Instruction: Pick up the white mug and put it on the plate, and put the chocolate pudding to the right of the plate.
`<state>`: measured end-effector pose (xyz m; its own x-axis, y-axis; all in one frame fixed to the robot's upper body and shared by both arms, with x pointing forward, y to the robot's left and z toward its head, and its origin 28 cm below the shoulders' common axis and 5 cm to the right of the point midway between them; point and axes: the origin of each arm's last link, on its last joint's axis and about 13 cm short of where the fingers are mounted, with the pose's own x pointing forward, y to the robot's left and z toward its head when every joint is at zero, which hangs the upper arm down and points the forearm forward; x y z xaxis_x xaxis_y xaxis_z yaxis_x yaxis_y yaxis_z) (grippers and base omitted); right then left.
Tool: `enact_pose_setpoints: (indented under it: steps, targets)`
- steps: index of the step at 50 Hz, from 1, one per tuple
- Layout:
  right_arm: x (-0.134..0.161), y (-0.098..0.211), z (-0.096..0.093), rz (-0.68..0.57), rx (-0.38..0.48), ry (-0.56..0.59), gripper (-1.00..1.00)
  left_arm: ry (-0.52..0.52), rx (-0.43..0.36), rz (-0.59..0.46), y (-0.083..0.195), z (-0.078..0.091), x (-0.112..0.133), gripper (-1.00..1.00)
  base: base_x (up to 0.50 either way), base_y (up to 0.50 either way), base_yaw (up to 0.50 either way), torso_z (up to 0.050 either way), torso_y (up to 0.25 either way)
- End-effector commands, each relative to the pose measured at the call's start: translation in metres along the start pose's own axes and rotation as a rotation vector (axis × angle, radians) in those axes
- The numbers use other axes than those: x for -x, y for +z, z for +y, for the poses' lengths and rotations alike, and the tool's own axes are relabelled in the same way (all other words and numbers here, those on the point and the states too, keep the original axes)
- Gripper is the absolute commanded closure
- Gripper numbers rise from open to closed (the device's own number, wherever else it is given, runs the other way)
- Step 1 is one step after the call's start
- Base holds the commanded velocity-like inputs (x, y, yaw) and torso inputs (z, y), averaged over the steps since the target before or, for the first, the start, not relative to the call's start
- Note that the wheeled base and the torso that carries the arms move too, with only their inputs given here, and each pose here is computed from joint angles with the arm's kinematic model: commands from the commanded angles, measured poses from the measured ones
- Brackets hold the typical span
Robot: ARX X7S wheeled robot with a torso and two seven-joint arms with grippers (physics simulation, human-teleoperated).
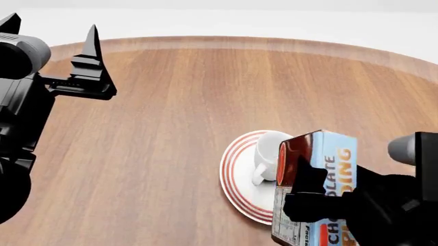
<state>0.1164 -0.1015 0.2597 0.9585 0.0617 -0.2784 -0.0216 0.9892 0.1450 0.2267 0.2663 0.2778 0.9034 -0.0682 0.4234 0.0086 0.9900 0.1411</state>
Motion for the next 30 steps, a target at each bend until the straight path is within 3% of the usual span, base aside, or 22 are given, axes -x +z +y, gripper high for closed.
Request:
enact_pose_setpoints:
  steps: [1, 4, 7, 16, 23, 30]
  targets:
    - [0.032, 0.039, -0.015, -0.206, -0.019, -0.032, 1.0, -0.024, -0.001, -0.03, 0.004, -0.002, -0.003, -1.0, 0.0, 0.0, 0.0, 0.0, 0.0]
    - [0.041, 0.049, -0.017, -0.286, -0.005, -0.066, 1.0, -0.024, -0.001, -0.031, 0.004, -0.002, -0.003, -1.0, 0.0, 0.0, 0.0, 0.0, 0.0]
    - [0.048, 0.058, -0.019, -0.378, 0.061, -0.079, 1.0, -0.025, -0.002, -0.032, 0.004, -0.002, -0.003, -1.0, 0.0, 0.0, 0.0, 0.0, 0.0]
    - [0.039, 0.099, -0.046, -0.694, 0.147, -0.25, 1.0, -0.032, -0.005, -0.031, 0.004, -0.004, -0.004, -1.0, 0.0, 0.0, 0.0, 0.0, 0.0]
    - [0.03, 0.118, -0.06, -0.841, 0.216, -0.346, 1.0, -0.034, -0.006, -0.03, 0.003, -0.004, -0.004, -1.0, 0.0, 0.0, 0.0, 0.0, 0.0]
    - [0.007, 0.137, -0.084, -0.854, 0.283, -0.455, 1.0, -0.032, -0.007, -0.028, 0.003, -0.004, -0.004, -1.0, 0.0, 0.0, 0.0, 0.0, 0.0]
